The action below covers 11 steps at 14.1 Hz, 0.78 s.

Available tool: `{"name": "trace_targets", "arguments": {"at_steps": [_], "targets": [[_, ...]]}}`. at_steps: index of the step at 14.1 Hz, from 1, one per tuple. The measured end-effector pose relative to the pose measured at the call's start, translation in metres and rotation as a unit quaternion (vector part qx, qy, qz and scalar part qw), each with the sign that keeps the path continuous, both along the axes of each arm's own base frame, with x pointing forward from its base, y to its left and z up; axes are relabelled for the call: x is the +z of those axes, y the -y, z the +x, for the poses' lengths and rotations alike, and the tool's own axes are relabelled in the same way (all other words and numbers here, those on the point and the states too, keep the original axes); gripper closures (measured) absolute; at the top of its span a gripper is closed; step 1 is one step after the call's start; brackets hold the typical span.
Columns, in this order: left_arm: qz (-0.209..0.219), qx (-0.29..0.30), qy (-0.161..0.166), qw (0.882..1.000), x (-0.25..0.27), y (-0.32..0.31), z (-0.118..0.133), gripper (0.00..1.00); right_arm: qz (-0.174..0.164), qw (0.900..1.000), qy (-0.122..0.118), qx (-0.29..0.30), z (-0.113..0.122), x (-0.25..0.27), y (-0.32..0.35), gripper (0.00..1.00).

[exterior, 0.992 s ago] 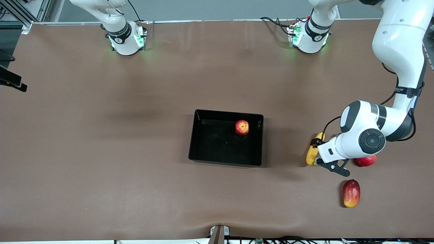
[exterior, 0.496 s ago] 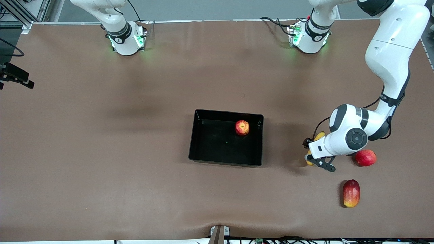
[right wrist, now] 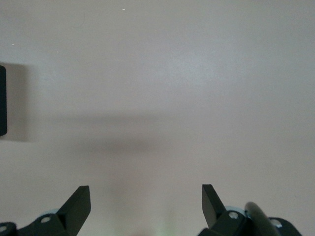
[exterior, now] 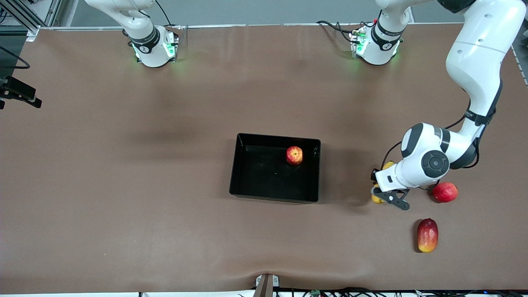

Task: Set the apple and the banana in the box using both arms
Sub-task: 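Move the left gripper to the yellow banana and grasp it, then carry the banana over the box and lower it with the left gripper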

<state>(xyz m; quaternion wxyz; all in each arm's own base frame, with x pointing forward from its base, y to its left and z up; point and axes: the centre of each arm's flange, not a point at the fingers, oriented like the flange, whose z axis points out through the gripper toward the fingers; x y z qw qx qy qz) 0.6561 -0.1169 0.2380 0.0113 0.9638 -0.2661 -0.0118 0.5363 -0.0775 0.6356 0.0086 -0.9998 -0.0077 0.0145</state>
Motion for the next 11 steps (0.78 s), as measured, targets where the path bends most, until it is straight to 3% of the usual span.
{"name": "trace_targets", "arguments": {"at_steps": [3,7,11], "targets": [[-0.015,0.020,0.007,1.000,0.043,0.067,-0.009,0.57,0.000,1.000,0.000,0.000,0.000,0.000,0.000,0.00],[-0.029,0.088,0.005,0.996,0.091,0.161,-0.025,0.57,0.000,1.000,0.000,0.000,0.000,0.000,0.000,0.00],[-0.045,0.146,-0.004,0.988,0.097,0.256,-0.057,0.57,0.000,1.000,0.001,0.000,0.000,0.000,0.000,0.00]]}}
